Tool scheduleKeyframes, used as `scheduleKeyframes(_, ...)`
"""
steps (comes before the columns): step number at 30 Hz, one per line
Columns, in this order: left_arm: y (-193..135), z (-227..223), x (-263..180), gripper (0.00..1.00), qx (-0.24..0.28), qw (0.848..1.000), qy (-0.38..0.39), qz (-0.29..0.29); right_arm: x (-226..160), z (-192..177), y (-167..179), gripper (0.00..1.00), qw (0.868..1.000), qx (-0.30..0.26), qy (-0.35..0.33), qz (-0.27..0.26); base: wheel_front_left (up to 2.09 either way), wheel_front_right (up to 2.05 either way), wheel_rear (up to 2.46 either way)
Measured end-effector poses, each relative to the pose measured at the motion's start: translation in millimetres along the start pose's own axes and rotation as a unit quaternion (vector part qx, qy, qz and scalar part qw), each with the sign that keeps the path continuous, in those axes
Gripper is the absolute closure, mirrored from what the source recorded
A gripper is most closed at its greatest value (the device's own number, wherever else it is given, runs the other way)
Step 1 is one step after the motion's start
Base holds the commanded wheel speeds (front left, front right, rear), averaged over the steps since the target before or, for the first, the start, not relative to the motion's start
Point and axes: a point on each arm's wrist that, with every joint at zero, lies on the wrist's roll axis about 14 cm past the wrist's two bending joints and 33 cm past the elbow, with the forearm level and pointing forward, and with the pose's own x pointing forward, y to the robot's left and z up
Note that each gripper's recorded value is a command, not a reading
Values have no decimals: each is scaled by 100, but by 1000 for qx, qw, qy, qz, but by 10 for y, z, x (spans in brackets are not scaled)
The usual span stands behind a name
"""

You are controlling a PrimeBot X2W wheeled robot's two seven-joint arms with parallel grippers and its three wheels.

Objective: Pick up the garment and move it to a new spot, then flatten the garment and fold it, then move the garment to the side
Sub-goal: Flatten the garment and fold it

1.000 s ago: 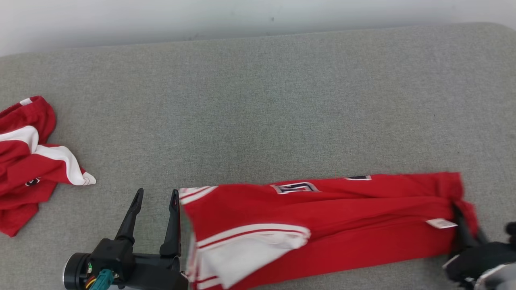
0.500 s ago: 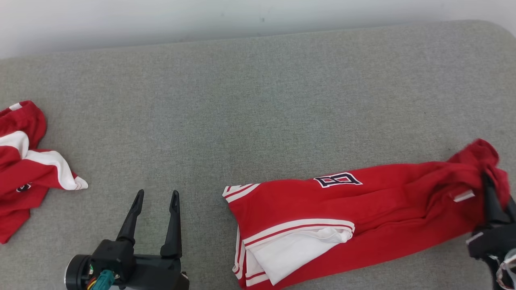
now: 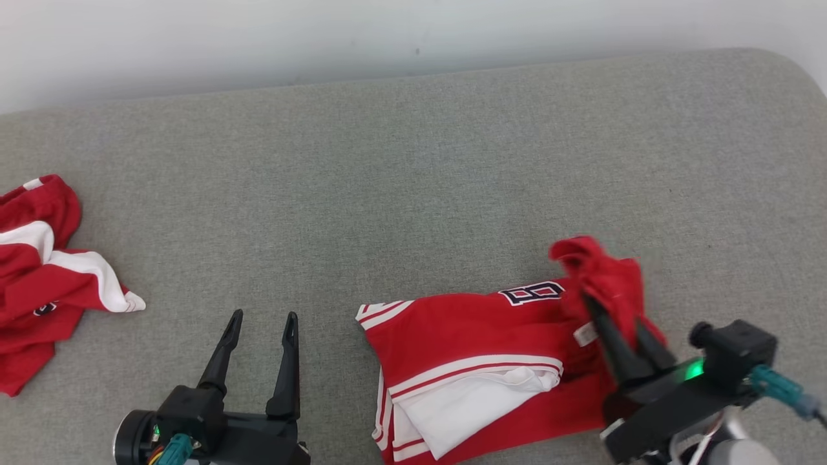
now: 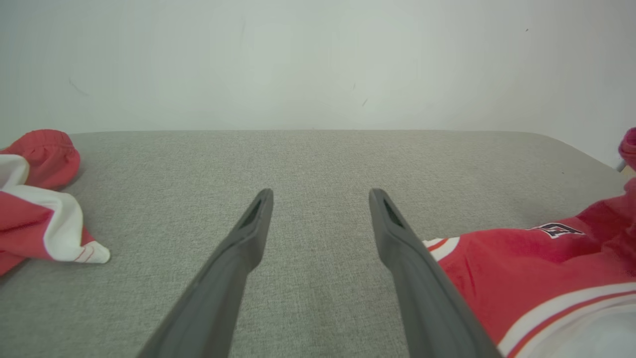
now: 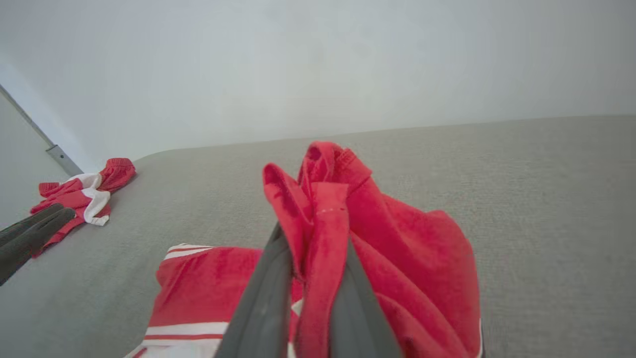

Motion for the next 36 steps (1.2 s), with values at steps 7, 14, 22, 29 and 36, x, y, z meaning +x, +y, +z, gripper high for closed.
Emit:
scheduleKeyframes(7,29,8,-45,0,1,1000,2,3,136,-162,614,100,995,50,20,82,0,0,0)
scheduleKeyframes(14,69,-31,-54,0,1,1000,8,10,266,-348,949,100,988,89,32,124,0,0,0)
scheduleKeyframes(22,88,-104,-34,0,-1,1000,17,13,363,-585,1118,100,981,115,58,144,0,0,0)
scheduleKeyframes(29,84,-136,-6,0,-1,1000,19,13,377,-688,1244,0,974,148,69,155,0,0,0)
scheduleKeyframes(36,60,-154,7,0,-3,1000,21,10,381,-499,1375,0,966,191,41,171,0,0,0)
